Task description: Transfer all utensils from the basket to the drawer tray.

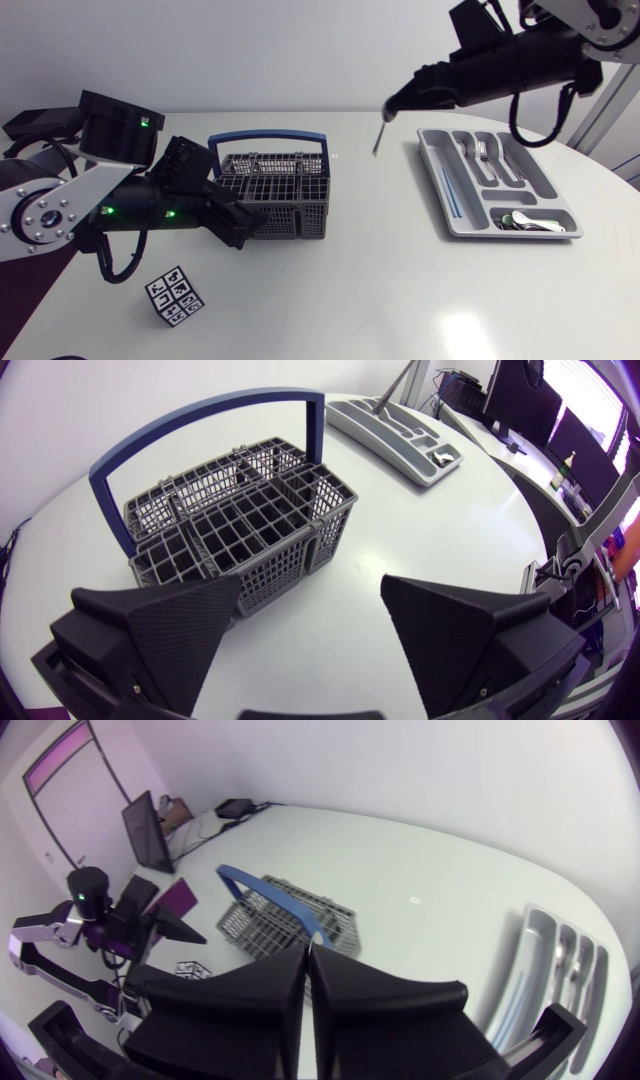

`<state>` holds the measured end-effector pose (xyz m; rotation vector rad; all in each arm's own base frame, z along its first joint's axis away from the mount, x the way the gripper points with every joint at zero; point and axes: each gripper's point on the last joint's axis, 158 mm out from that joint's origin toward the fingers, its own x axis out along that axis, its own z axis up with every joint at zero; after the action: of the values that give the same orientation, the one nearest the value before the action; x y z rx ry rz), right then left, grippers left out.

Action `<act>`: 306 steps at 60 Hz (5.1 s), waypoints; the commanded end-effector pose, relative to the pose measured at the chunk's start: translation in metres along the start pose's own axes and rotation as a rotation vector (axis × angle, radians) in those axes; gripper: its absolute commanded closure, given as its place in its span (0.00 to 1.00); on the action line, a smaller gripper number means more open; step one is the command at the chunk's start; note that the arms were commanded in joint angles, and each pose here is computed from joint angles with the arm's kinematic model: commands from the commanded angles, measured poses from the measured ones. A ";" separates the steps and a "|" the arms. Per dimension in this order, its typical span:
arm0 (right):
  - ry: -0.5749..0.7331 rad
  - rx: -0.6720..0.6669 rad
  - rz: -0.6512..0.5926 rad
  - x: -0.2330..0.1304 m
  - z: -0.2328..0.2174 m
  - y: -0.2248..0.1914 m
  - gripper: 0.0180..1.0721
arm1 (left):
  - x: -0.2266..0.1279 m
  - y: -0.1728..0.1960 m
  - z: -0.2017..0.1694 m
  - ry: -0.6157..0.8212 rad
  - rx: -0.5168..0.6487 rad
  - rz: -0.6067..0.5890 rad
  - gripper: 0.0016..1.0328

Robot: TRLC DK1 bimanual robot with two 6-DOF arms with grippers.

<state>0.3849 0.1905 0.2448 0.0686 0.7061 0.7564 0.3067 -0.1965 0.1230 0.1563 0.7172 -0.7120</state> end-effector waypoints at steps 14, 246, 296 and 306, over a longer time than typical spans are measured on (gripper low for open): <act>0.155 0.006 -0.421 -0.041 -0.075 -0.135 0.95 | -0.001 -0.001 -0.009 0.013 0.007 -0.008 0.05; -0.653 -0.044 -0.765 -0.138 -0.189 -0.091 0.04 | -0.138 0.113 -0.092 -0.625 -0.185 0.686 0.08; -0.653 -0.044 -0.765 -0.138 -0.189 -0.091 0.04 | -0.138 0.113 -0.092 -0.625 -0.185 0.686 0.04; -0.653 -0.044 -0.765 -0.138 -0.189 -0.091 0.04 | -0.138 0.113 -0.092 -0.625 -0.185 0.686 0.04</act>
<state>0.2536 -0.0012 0.1536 -0.0266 0.0592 -0.0073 0.2544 -0.0048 0.1515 0.0186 0.0592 -0.0233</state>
